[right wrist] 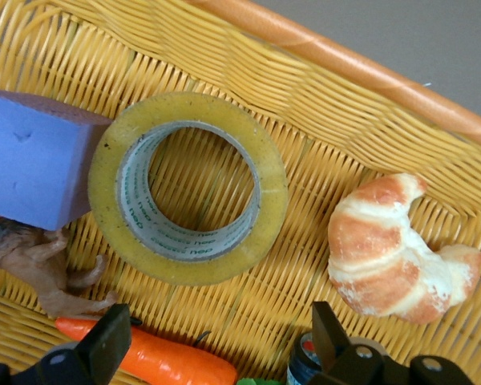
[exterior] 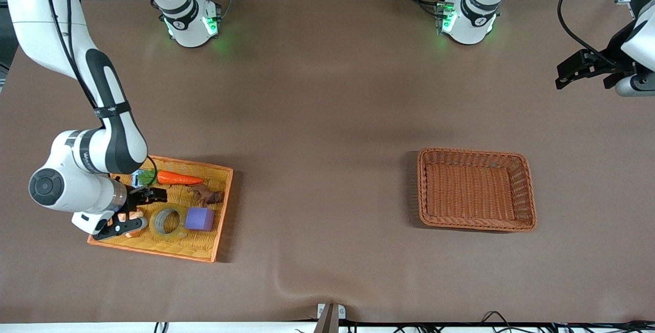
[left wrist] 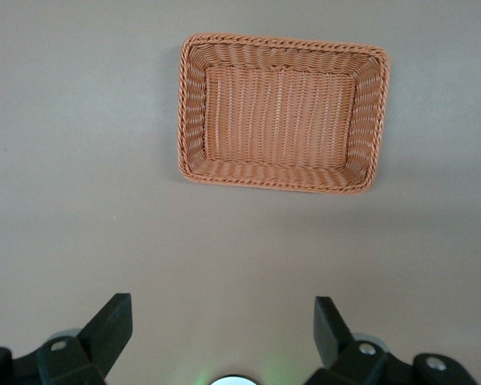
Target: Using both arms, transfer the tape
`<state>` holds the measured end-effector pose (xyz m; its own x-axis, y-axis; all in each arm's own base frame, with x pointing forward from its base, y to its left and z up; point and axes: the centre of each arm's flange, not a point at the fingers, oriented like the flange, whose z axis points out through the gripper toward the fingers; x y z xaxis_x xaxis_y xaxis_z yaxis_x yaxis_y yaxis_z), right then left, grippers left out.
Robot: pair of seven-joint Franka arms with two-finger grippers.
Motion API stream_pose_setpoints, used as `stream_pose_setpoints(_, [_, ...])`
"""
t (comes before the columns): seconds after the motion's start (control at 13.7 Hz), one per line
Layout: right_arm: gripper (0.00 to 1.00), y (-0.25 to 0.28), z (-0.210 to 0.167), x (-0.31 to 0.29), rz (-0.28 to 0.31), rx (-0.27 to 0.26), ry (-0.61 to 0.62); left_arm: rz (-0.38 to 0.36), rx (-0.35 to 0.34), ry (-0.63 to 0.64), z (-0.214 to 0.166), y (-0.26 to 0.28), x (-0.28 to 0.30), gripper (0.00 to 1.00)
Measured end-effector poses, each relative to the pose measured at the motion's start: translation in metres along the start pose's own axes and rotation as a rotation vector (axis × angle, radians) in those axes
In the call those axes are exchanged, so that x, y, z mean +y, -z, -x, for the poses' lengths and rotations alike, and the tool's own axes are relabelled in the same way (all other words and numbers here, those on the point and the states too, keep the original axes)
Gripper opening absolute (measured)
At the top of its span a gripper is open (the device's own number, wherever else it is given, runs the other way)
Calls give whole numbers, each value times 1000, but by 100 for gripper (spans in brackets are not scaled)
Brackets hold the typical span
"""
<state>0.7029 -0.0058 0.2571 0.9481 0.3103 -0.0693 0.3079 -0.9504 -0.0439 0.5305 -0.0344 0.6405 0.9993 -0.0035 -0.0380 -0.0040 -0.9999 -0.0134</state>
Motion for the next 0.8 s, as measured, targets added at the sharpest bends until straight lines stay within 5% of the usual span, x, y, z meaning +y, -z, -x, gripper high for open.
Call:
stream_pose_setpoints(0.44, [100, -7, -3, 5, 13, 8, 256, 0, 0, -7, 0, 0, 4, 100])
stream_pose_setpoints(0.8, [100, 7, -8, 11, 30, 30, 307, -1, 0, -8, 0, 0, 4, 100])
